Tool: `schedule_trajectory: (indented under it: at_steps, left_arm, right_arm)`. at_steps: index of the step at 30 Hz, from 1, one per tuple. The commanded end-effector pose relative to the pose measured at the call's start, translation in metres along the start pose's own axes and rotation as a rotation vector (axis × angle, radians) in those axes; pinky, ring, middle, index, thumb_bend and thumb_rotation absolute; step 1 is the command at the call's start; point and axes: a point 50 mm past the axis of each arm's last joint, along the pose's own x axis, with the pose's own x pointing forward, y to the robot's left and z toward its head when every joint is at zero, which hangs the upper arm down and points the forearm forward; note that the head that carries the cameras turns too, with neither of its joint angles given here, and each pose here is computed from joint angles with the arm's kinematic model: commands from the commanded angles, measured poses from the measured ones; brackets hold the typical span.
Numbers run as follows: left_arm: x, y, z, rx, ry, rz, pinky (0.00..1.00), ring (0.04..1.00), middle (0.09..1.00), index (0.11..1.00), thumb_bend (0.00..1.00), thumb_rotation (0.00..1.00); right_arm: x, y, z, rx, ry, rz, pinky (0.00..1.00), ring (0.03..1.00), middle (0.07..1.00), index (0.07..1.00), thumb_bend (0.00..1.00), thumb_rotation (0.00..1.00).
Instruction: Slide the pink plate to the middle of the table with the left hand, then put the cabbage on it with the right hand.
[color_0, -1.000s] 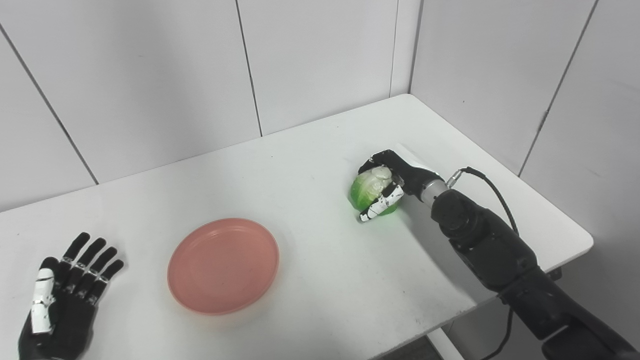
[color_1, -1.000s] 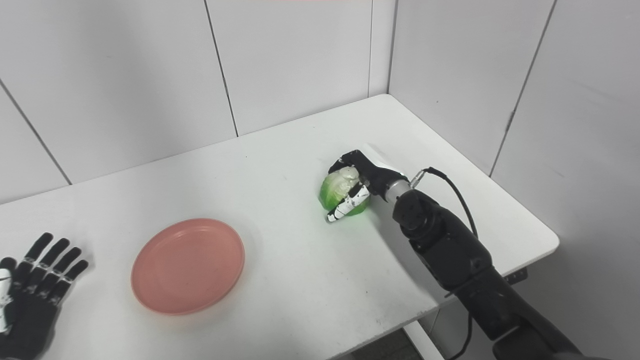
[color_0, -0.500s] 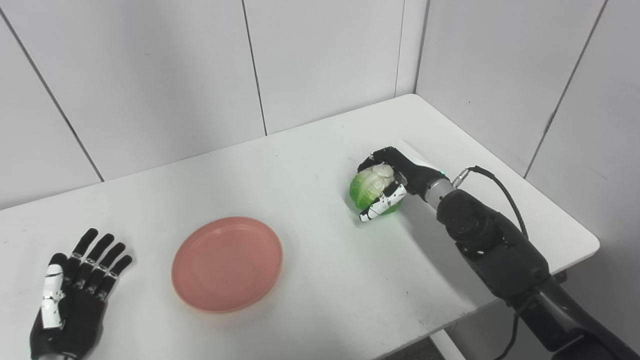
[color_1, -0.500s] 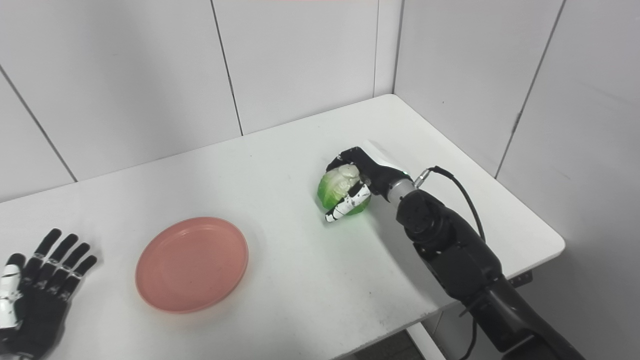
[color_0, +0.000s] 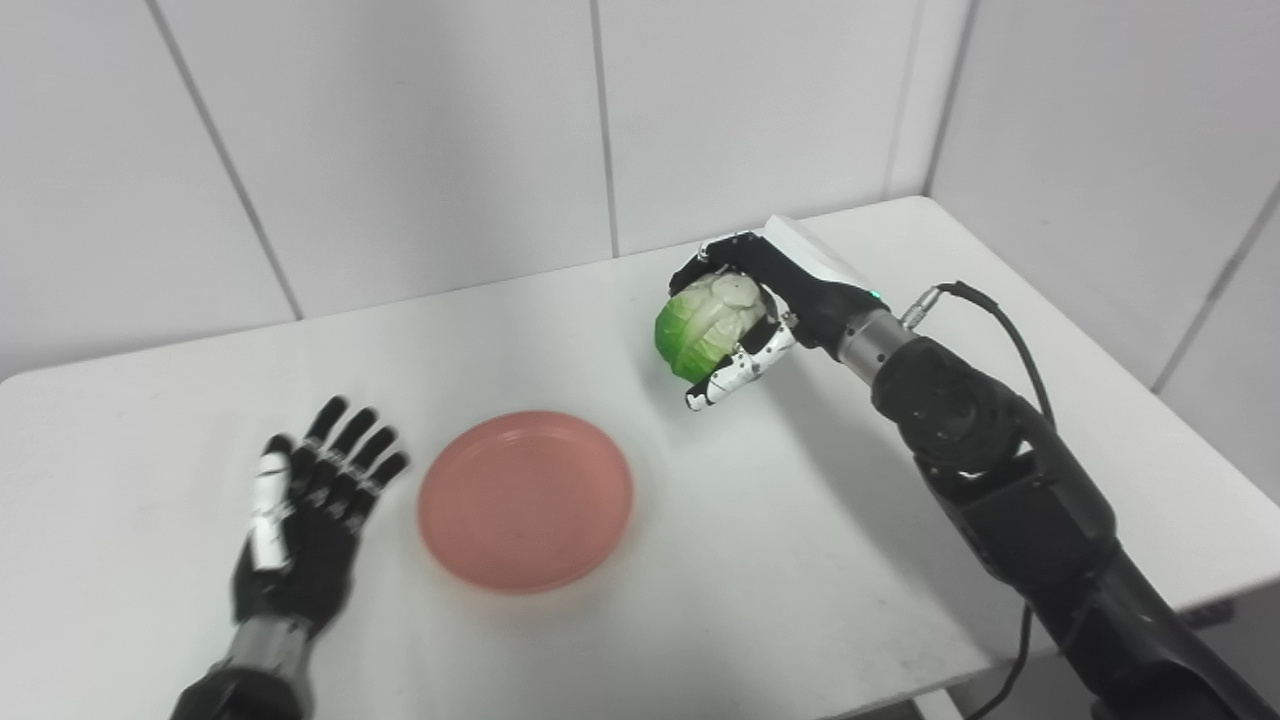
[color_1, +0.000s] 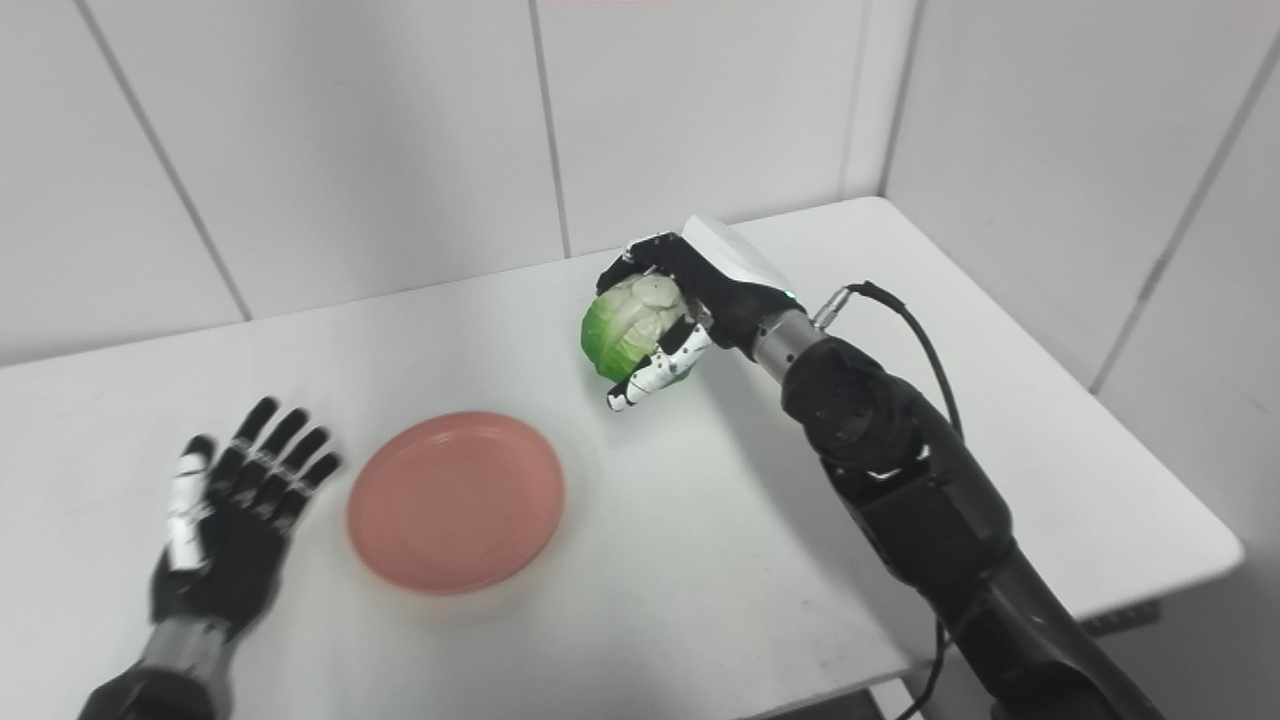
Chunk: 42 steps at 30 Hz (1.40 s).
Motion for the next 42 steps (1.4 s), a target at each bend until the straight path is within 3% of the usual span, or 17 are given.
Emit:
schedule_trajectory:
  at_steps: [1,7,19,28,42]
  left_arm:
    - [-0.006,-0.004,-0.025,-0.010,0.126,0.058,0.84,0.870,0.889,0.894,0.41,0.96]
    - [0.003,-0.032,-0.031,0.012,0.138,0.084,0.87,0.890,0.902,0.908,0.38,1.00]
    - [0.013,-0.055,-0.036,0.048,0.133,0.096,0.88,0.885,0.895,0.900,0.35,1.00]
    - [0.015,-0.061,-0.034,0.050,0.135,0.115,0.86,0.869,0.880,0.884,0.36,1.00]
    - [0.014,-0.058,-0.030,0.042,0.133,0.099,0.87,0.888,0.894,0.896,0.36,1.00]
  right_arm:
    - [0.014,-0.017,0.024,-0.022,-0.092,-0.030,0.33,0.398,0.457,0.517,0.53,0.00]
    - [0.042,0.016,0.051,-0.011,-0.163,0.056,0.31,0.387,0.451,0.524,0.52,0.00]
    - [0.070,0.074,0.058,0.000,-0.200,0.188,0.37,0.413,0.465,0.507,0.53,0.00]
    - [0.076,0.098,0.063,-0.006,-0.238,0.221,0.37,0.406,0.462,0.503,0.53,0.00]
    - [0.063,0.123,0.052,-0.082,-0.213,0.310,0.34,0.381,0.437,0.514,0.53,0.00]
